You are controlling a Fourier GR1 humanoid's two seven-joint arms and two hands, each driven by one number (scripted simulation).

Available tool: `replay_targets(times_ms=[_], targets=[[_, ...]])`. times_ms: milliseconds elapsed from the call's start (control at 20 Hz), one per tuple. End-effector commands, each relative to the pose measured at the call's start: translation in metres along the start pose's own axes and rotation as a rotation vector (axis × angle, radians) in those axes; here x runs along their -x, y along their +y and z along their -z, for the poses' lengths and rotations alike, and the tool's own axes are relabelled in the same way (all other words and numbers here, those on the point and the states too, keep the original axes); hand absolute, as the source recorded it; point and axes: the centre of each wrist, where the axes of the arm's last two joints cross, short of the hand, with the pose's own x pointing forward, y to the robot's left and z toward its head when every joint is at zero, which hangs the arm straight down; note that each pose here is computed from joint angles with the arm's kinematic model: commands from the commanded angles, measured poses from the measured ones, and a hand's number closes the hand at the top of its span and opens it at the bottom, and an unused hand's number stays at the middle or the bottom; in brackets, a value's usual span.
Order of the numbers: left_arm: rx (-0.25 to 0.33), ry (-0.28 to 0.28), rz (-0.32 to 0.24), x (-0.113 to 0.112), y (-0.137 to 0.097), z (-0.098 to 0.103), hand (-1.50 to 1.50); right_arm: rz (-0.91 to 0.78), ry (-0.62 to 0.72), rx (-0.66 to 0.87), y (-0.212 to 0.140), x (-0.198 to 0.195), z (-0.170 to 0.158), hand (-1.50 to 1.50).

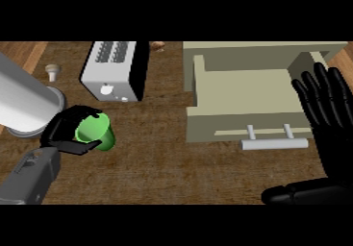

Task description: Pick up the cup, place it into the drawer and close the drawer

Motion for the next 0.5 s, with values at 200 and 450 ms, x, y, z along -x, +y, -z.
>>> replay_targets(times_ms=[200, 450], targets=[[-0.056, -0.167, -0.12, 0.042, -0.031, -0.03, 1.5, -0.008, -0.003, 0.025, -0.011, -0.016, 0.005, -1.5], [-0.429, -0.254, -0.013, 0.066, -0.055, -0.048, 1.5, -0.028, 0.01, 0.024, -0.011, -0.01, 0.003, -1.5]])
